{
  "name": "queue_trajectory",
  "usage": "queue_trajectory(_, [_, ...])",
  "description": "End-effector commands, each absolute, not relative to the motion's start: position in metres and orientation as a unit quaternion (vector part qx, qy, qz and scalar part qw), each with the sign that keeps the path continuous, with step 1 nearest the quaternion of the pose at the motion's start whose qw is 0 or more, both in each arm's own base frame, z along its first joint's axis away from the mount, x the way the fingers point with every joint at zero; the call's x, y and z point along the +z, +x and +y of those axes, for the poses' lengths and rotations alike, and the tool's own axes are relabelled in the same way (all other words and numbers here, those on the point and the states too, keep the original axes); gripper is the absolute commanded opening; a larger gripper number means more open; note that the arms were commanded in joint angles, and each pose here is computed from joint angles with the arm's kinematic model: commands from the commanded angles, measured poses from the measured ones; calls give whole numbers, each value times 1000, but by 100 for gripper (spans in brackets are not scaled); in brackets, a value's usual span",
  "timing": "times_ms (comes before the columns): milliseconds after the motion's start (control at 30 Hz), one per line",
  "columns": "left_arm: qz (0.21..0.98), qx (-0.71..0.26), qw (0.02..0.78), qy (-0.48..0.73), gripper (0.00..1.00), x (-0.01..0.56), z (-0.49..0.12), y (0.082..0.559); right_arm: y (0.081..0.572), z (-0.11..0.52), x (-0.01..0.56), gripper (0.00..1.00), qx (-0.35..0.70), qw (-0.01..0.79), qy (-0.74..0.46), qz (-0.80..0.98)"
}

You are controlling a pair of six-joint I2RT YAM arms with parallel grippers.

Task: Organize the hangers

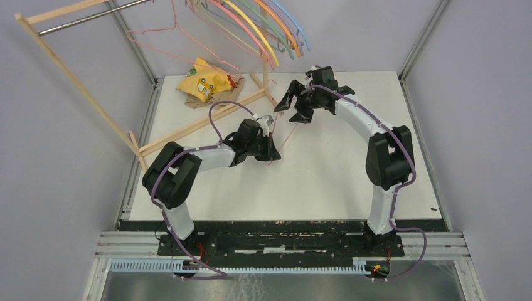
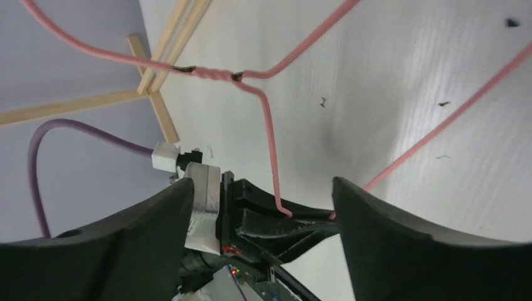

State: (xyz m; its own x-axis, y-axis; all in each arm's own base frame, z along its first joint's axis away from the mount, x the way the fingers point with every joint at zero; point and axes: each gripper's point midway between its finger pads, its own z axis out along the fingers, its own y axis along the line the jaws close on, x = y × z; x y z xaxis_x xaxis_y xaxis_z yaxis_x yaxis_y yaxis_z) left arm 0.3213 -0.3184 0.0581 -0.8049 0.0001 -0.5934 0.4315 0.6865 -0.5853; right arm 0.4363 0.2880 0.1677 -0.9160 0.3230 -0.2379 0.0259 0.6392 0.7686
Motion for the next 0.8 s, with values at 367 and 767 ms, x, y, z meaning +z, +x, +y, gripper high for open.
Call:
queue_trajectory(367, [946,-52,320,-21,3,103,-168,293,388,155,184,100,142,260,30,955])
queue_trajectory(767, [911,84,341,-218,3,108,-73,238,390,162,184,100,161,264,15,951])
